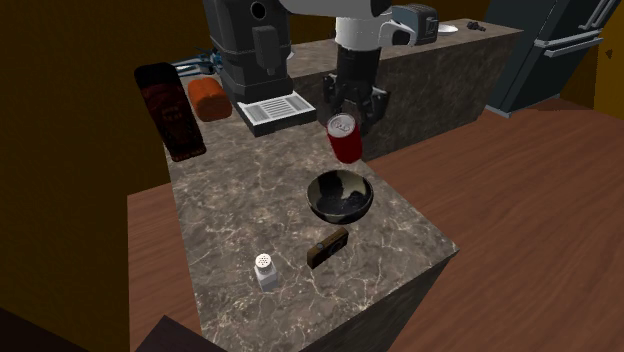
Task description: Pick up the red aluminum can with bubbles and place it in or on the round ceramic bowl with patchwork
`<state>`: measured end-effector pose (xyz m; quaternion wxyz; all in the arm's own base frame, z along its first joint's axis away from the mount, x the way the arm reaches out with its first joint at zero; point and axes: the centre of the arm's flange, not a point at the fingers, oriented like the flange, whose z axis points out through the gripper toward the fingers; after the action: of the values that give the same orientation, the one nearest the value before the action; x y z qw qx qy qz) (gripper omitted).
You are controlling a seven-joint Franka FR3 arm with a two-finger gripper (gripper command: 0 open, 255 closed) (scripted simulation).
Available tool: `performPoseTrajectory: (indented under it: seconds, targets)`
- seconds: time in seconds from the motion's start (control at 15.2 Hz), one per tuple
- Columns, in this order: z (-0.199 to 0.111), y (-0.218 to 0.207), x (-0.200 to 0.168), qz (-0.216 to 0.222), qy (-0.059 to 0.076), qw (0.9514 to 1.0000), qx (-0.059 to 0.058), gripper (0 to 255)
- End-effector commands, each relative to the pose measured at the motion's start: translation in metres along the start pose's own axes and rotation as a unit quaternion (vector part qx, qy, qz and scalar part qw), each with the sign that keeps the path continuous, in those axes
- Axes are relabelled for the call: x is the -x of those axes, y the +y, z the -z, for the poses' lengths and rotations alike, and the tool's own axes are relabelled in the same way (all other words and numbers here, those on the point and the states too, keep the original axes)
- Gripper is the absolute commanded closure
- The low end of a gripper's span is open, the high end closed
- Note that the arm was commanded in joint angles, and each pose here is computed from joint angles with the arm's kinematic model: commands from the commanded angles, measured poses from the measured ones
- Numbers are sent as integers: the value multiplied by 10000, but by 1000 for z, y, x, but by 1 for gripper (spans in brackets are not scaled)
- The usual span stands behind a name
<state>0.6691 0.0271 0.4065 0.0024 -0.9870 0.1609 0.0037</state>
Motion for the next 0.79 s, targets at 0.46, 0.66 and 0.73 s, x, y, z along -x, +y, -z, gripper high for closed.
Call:
performPoseTrajectory:
  seconds: [0.46, 0.66, 0.73]
  targets:
    - [-47, 1, -1, 3, 4, 10000, -2, 255]
    - [-63, 1, -2, 3, 4, 10000, -2, 255]
    - [-68, 1, -2, 3, 4, 10000, -2, 255]
